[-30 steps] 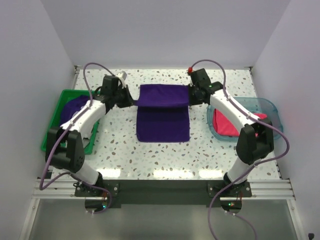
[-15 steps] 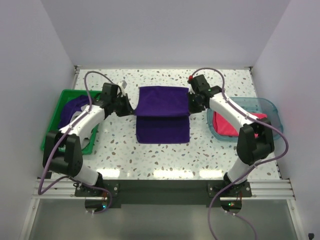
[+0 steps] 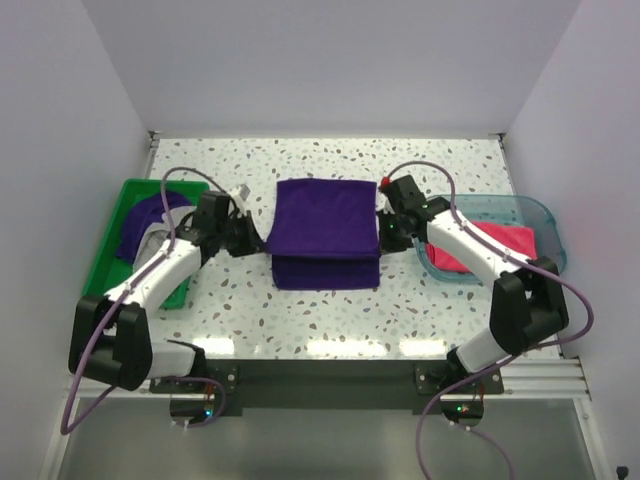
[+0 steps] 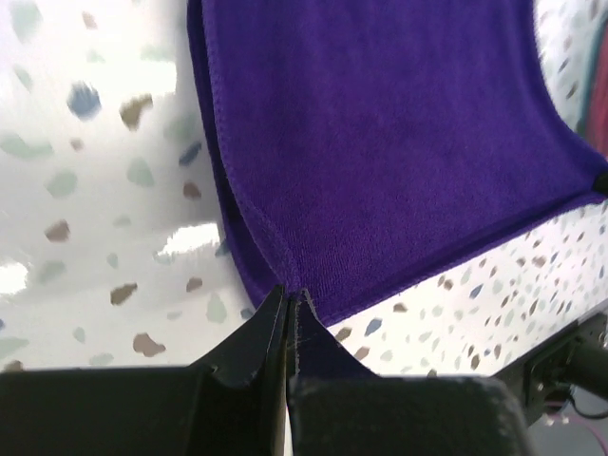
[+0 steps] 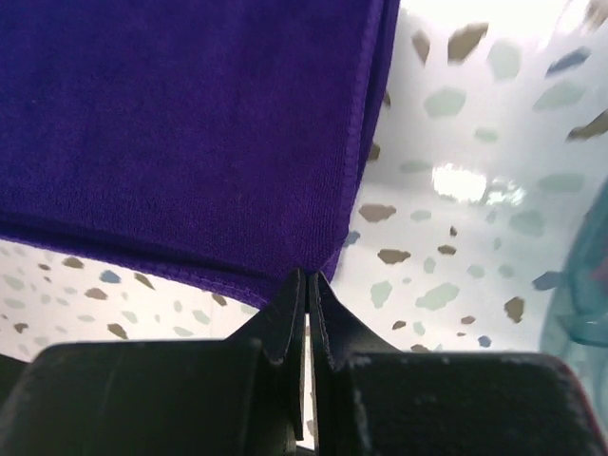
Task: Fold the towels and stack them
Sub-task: Fold the towel
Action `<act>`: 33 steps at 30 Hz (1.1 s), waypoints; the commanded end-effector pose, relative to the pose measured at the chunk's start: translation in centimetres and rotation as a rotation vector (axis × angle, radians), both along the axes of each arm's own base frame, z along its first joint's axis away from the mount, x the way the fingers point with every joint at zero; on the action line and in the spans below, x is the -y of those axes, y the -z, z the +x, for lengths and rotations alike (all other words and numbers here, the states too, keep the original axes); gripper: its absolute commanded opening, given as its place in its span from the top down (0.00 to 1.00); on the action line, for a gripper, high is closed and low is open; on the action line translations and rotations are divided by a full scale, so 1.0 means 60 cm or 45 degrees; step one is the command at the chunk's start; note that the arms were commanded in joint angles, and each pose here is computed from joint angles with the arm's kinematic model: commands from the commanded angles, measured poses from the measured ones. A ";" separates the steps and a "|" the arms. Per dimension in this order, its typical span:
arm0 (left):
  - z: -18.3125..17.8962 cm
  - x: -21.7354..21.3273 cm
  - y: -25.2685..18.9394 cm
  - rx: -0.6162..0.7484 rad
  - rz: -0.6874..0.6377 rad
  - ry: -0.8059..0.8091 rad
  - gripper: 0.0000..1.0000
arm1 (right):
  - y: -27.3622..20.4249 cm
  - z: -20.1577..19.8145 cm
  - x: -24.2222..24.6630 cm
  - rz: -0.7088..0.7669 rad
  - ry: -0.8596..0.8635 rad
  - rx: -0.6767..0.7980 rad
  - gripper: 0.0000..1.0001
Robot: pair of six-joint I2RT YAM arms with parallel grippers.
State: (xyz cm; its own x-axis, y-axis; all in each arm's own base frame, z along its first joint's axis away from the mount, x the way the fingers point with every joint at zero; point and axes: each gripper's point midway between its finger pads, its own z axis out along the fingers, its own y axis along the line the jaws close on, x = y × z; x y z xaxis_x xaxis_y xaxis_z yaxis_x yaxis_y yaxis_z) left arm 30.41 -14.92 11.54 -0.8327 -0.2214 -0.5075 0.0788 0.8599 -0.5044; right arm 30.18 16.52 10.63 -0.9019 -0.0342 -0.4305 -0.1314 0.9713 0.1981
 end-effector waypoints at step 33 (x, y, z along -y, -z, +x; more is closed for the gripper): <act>-0.082 0.021 -0.024 -0.006 0.092 0.048 1.00 | -0.044 -0.060 0.052 -0.085 0.033 0.007 1.00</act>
State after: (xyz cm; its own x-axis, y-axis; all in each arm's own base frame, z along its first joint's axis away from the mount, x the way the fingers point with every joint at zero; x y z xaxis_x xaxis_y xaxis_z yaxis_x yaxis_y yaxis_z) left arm 28.56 -16.73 16.49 -0.7687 -0.1960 -0.6088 0.1376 0.8789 -0.4567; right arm 29.69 14.89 16.19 -0.8404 -0.0171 -0.5416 -0.1289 0.9771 0.1691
